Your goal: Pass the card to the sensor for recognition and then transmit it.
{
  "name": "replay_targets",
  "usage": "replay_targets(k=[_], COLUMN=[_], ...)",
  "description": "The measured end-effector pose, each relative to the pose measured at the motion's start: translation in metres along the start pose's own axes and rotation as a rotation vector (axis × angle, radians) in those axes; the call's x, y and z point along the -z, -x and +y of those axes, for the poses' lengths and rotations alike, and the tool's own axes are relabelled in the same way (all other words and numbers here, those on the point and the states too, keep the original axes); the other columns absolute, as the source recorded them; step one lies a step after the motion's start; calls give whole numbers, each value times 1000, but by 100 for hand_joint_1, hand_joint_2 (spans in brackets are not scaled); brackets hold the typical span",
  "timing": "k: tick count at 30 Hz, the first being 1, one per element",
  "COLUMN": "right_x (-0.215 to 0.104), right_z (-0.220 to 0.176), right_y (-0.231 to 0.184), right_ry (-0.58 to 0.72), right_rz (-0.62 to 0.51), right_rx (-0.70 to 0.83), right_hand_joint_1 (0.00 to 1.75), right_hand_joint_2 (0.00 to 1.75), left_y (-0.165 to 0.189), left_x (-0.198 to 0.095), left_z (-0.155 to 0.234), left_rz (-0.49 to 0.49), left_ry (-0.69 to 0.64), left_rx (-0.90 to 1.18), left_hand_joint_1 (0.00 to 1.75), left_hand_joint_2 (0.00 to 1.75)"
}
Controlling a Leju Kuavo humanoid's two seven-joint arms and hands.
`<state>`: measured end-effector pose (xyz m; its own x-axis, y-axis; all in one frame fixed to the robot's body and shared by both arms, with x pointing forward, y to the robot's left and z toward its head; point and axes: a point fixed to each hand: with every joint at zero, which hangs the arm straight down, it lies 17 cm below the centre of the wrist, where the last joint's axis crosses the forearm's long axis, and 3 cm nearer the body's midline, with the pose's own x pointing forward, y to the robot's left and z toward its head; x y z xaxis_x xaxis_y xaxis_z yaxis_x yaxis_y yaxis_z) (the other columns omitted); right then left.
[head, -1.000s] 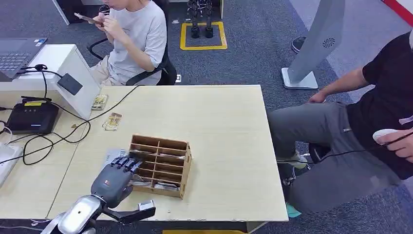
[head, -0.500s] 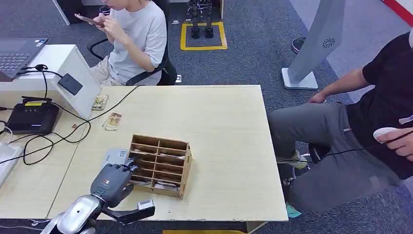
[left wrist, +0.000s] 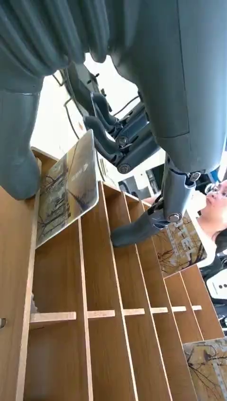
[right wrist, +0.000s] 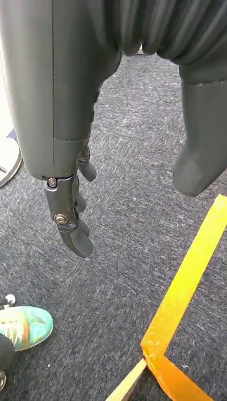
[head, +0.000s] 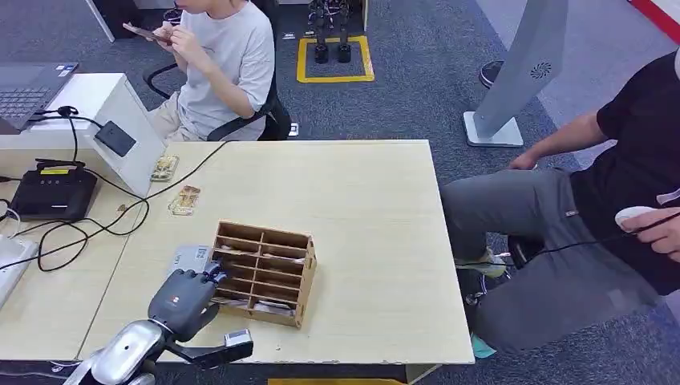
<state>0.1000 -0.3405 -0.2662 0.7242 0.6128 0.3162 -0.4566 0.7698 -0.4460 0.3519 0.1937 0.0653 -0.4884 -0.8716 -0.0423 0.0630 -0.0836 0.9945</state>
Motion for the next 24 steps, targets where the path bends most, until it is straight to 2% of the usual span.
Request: replay_targets(k=[21, 22, 23, 24], right_x=[0, 0, 0, 0], right_z=[1, 1, 1, 1], right_y=[-2, -2, -2, -2], right_ry=[-3, -3, -3, -3], right_rz=[-10, -10, -10, -10], right_rx=[-9, -9, -9, -10], right_hand_joint_1=[0, 0, 0, 0], right_hand_joint_2=[175, 175, 175, 175], left_y=[-2, -2, -2, -2], left_x=[0, 0, 0, 0], left_z=[0, 0, 1, 1], left_rz=[-9, -9, -9, -9], left_ry=[-1, -1, -1, -1], left_rx=[-17, -17, -17, -18], left_hand_joint_1=[175, 154, 33, 0], left_hand_joint_2=[175, 175, 175, 175])
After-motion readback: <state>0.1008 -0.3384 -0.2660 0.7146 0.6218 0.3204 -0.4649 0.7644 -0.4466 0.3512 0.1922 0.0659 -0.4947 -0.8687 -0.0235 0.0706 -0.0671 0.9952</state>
